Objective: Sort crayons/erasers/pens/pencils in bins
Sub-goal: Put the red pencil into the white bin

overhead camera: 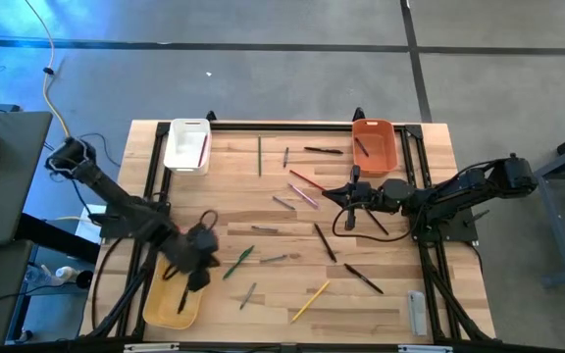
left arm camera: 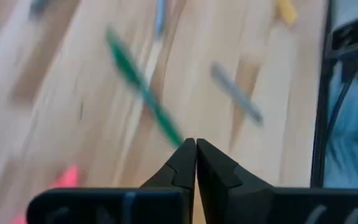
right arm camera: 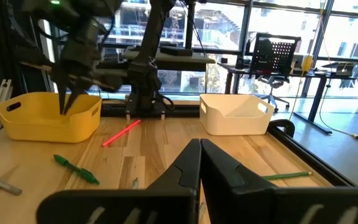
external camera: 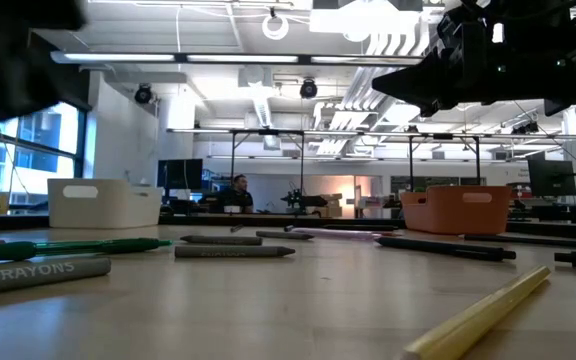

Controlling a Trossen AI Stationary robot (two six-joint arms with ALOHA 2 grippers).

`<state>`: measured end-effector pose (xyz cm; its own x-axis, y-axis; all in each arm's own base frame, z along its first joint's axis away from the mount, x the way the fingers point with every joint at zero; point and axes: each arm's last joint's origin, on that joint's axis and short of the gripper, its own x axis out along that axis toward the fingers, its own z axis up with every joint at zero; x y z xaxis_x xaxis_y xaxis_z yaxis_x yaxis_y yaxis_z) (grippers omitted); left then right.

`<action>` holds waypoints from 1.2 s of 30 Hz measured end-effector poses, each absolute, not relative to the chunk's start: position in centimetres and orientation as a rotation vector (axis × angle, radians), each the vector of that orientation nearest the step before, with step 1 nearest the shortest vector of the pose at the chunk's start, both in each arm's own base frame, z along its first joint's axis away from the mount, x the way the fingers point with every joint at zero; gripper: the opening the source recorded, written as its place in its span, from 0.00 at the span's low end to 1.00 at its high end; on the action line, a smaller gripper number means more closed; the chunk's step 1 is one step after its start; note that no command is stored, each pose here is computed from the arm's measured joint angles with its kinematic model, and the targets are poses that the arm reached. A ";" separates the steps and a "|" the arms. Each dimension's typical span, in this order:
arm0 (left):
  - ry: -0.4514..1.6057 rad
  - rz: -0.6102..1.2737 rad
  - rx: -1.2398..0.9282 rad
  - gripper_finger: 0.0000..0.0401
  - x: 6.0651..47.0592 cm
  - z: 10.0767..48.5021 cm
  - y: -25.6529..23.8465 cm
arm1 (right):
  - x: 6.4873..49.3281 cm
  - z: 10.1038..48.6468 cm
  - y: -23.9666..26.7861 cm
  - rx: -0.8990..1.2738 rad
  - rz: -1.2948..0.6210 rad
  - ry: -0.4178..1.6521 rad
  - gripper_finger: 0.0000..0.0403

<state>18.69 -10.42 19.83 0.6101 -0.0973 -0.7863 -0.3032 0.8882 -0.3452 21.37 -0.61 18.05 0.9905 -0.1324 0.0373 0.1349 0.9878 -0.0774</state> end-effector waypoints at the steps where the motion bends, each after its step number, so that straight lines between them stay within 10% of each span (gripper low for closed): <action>1: 0.870 0.102 -0.464 0.00 19.2 19.5 -9.6 | 21.4 18.1 -0.6 -0.076 -0.134 -0.032 0.00; 17: 0.172 0.068 -0.224 0.00 19.9 16.5 1.2 | 23.3 19.6 -1.1 -0.039 -0.285 0.048 0.00; 36: 0.016 0.253 -0.084 0.00 15.9 15.5 7.8 | 26.8 24.9 -1.3 0.176 -0.420 0.482 0.00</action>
